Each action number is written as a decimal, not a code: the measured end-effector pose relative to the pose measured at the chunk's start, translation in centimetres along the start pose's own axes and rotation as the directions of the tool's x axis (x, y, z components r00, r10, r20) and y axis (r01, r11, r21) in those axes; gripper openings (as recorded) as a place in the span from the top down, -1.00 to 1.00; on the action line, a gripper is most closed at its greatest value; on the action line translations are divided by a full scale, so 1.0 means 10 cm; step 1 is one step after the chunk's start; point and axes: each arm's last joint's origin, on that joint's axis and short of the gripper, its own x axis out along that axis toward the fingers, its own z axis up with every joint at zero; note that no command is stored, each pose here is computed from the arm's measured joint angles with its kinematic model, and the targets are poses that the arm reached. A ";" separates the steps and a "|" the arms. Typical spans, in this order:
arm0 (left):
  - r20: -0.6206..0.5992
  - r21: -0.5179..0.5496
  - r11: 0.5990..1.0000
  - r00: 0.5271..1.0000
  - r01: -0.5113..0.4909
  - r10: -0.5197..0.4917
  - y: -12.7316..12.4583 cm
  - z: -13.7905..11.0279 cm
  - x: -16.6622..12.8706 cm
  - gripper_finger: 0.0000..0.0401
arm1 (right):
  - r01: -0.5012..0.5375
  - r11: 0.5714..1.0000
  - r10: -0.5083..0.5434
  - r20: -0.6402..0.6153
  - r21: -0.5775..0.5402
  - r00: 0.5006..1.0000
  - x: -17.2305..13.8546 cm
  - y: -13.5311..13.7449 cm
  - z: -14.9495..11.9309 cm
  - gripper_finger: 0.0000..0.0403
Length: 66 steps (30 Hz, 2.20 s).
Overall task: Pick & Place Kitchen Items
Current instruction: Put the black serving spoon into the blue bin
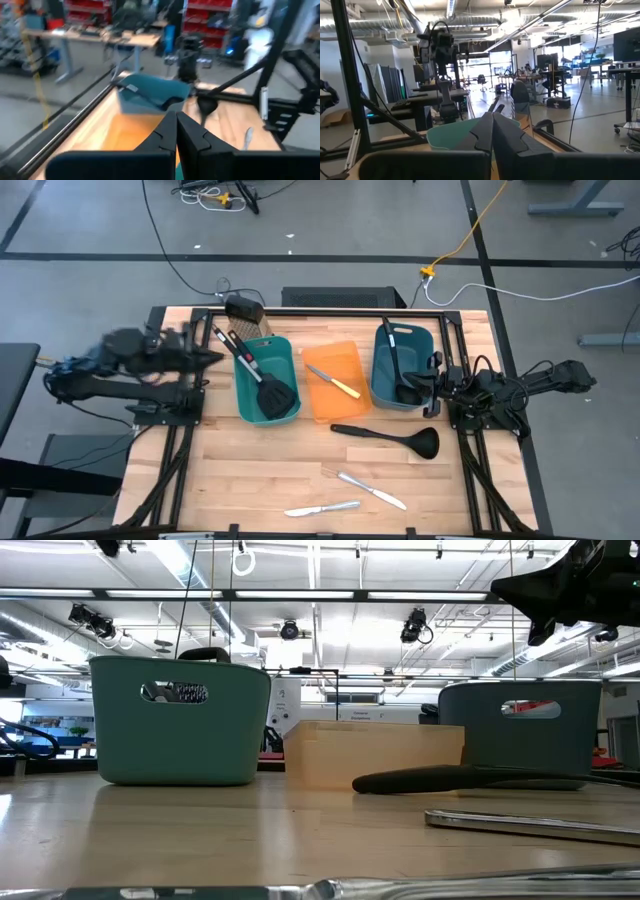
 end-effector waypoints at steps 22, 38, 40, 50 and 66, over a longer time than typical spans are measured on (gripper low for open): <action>0.314 0.197 0.970 0.929 0.140 -0.197 -0.02 -1.02 0.45 0.99 | -0.002 1.000 0.002 -0.013 0.009 1.000 0.00 0.00 -0.01 0.93; 0.260 0.217 0.968 0.948 0.126 -0.181 0.03 -1.18 0.28 1.00 | 0.001 1.000 0.000 -0.031 0.010 1.000 0.00 0.00 -0.03 0.93; 0.238 0.218 0.967 0.954 0.128 -0.180 0.03 -1.28 0.33 1.00 | 0.001 1.000 -0.001 -0.031 0.012 1.000 0.00 0.00 -0.03 0.93; 0.218 0.224 0.960 0.952 0.166 -0.215 0.03 -1.39 0.37 0.99 | 0.001 1.000 0.000 -0.038 0.017 0.999 0.00 0.00 -0.04 0.93; 0.215 0.203 0.963 0.951 0.177 -0.220 0.02 -1.39 0.37 0.93 | 0.015 0.996 -0.048 -0.399 -0.083 0.916 0.56 0.24 0.69 0.97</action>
